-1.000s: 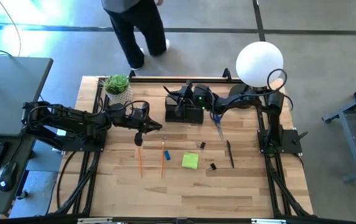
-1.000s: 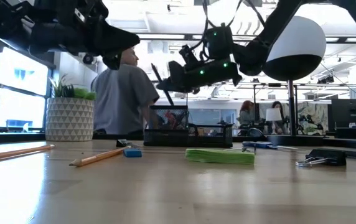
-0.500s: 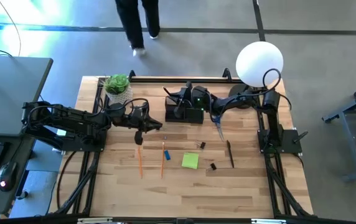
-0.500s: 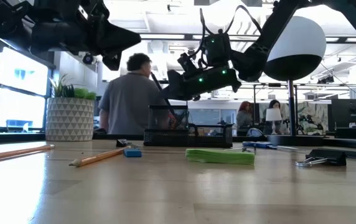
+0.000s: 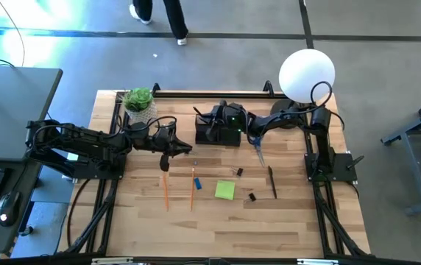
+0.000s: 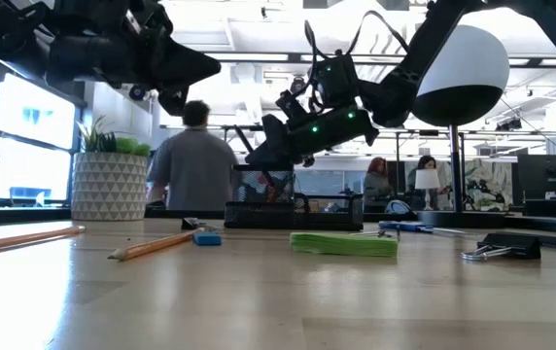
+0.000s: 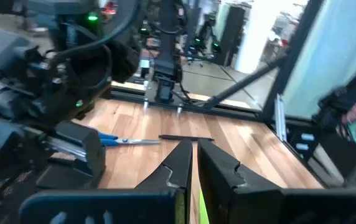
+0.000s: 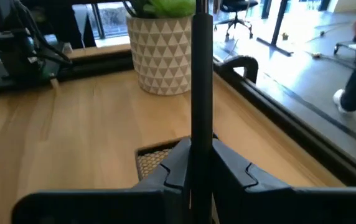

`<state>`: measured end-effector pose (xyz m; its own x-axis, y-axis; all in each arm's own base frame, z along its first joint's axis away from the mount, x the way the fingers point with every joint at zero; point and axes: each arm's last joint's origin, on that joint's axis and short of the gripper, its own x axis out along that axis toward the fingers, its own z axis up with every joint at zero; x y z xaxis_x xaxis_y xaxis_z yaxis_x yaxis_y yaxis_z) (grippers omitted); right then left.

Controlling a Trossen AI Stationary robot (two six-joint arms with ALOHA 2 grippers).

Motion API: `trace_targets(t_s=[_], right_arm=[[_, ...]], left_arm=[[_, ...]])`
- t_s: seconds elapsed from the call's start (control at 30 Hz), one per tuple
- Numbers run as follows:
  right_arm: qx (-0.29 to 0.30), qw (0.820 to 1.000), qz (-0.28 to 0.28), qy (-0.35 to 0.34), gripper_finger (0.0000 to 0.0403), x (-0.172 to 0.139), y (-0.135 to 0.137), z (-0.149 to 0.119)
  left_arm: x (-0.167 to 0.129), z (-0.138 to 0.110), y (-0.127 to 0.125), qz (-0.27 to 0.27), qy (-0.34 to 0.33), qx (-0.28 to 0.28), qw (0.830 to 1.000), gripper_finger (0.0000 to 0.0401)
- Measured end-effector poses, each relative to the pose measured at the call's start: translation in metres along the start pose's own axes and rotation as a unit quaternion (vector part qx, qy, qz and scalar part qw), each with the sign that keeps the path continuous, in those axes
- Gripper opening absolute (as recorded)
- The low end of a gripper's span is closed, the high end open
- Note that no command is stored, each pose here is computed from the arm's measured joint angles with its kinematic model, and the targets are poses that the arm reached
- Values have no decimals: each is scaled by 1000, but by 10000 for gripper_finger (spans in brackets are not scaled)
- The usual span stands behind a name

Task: Pick and place office supplies into organizer
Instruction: Put the black pen into the black desk organizer, then put the orange pencil into the black desk organizer

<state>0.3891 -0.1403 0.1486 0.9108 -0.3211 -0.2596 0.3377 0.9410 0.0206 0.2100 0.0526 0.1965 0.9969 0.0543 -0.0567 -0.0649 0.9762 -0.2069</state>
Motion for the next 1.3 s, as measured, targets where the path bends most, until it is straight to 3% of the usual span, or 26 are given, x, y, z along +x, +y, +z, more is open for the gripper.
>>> trace_targets(t_s=[0.57,0.8,0.97,1.3], right_arm=[[14,1000,2,-7,69,0,1,1],[12,998,33,-45,93,-1,5,9],[8,998,20,-67,120,-1,8,14],[-33,996,24,-84,154,-25,31,52]], left_arm=[[0,-2,1,14,7,-13,1000,17],[0,-6,2,13,31,-18,999,17],[0,-8,1,8,39,-21,999,17],[-2,-18,3,16,92,-43,995,17]])
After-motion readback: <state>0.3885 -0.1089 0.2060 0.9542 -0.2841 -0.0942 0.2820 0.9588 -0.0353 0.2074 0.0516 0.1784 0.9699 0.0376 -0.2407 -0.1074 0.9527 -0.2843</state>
